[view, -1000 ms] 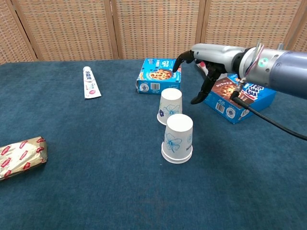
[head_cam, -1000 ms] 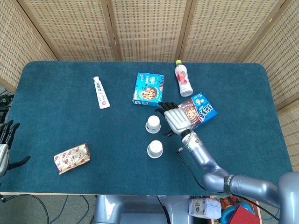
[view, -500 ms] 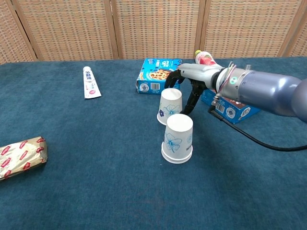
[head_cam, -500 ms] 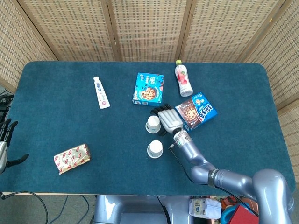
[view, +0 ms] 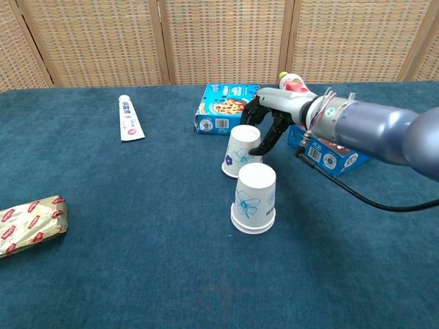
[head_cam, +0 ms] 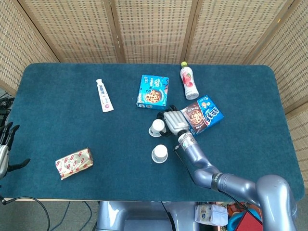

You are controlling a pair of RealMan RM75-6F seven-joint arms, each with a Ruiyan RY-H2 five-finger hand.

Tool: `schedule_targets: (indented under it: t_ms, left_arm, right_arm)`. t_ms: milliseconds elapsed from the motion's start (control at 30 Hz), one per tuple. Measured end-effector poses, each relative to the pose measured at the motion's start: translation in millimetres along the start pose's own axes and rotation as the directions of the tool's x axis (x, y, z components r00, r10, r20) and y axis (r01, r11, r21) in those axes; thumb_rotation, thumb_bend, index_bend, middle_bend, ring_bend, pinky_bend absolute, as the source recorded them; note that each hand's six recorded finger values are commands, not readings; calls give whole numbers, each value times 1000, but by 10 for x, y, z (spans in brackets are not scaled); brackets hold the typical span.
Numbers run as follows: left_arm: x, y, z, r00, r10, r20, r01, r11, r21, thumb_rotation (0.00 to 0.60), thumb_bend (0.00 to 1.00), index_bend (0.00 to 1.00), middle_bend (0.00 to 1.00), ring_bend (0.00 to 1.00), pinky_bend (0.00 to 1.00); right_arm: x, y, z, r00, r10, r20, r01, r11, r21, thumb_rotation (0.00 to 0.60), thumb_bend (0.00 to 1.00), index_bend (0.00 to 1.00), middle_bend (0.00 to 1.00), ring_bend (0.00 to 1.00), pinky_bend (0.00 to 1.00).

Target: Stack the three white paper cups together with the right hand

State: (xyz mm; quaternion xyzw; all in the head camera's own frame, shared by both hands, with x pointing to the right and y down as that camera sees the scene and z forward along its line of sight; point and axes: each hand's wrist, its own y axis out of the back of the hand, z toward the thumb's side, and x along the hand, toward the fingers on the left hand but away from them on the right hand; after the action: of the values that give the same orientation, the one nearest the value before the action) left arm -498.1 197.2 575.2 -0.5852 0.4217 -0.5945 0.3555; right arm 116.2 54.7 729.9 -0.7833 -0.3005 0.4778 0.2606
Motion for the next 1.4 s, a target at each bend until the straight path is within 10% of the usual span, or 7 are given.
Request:
schedule_targets:
  t_ms: [400, 867, 1400]
  left_arm:
    - [4, -37, 22, 1000, -19, 9, 19, 1000, 7, 600, 106, 0, 0, 0, 0]
    - [-83, -29, 116, 998, -16, 55, 16, 1000, 4, 600, 106, 0, 0, 0, 0]
    - [-132, -45, 149, 998, -17, 68, 17, 1000, 6, 600, 106, 0, 0, 0, 0]
  right_arm:
    - [167, 143, 181, 998, -24, -66, 18, 995, -98, 600, 452, 456, 471, 256, 101]
    - [1163, 720, 334, 967, -89, -237, 73, 995, -74, 600, 470, 456, 466, 256, 101]
    - [1474, 514, 118, 970, -58, -235, 64, 998, 18, 600, 471, 456, 462, 256, 101]
